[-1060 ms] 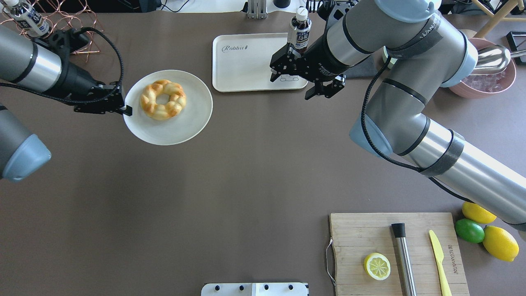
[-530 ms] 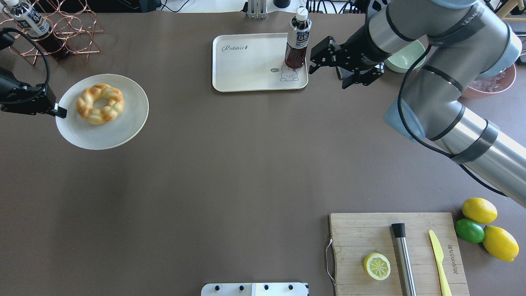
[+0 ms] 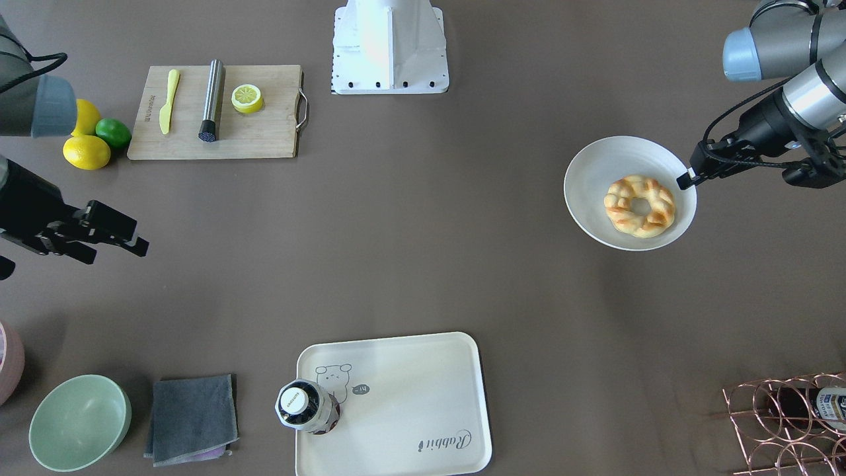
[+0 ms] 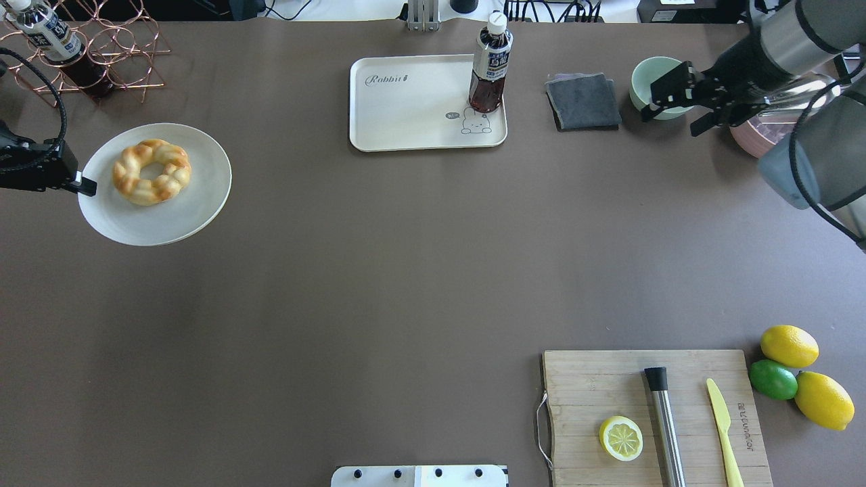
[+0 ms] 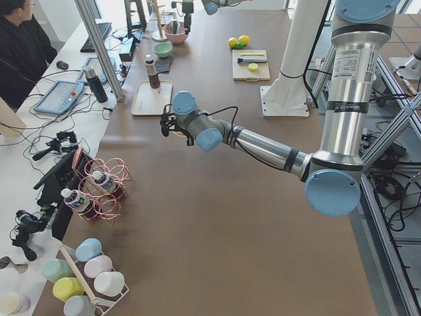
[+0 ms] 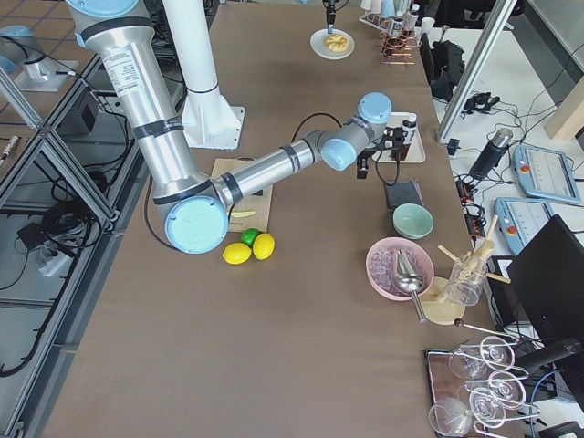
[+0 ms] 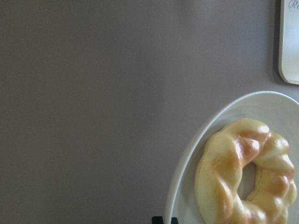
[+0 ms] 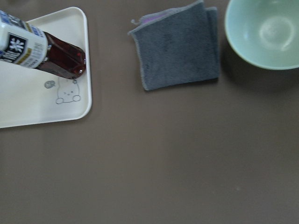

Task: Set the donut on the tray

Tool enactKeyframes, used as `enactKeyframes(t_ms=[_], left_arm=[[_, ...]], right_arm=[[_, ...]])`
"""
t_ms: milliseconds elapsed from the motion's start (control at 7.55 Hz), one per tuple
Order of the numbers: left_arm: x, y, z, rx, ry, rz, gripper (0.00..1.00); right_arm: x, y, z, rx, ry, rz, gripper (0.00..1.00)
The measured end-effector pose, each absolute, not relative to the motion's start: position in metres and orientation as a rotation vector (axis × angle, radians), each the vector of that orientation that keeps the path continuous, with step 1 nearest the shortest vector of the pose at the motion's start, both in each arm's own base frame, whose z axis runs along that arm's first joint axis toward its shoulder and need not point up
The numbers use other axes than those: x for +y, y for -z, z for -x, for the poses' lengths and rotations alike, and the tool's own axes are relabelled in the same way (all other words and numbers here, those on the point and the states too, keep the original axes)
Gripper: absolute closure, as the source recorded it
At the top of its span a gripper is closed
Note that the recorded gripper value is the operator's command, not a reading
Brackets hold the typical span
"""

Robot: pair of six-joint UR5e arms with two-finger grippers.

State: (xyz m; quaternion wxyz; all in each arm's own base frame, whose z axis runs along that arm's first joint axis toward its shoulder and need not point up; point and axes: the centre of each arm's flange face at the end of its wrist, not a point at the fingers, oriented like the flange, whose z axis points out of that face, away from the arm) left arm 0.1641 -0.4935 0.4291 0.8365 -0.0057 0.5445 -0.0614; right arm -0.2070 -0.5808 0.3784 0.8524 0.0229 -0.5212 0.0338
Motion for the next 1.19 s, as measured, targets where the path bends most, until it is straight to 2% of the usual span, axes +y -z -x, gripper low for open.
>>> enactKeyframes(t_ms=[398,663,1193], left_arm=[[-0.521,-0.423,-0.179,1.151,0.149,0.022,1.00],[-0.543,-0.388,-0.201,1.177,0.197,0.048,1.00],[-0.583,-0.304,-0.333,1.149,0.347,0.042,1.00]], right_arm=[[-0.550,-0.495,0.117,-1.015,0.003,-0.094,0.00],[-0.526,-0.551,0.070,-0.970,0.036,-0.117,0.00],[-0.502,-0.644,0.014,-0.884,0.082,-0.110,0.00]])
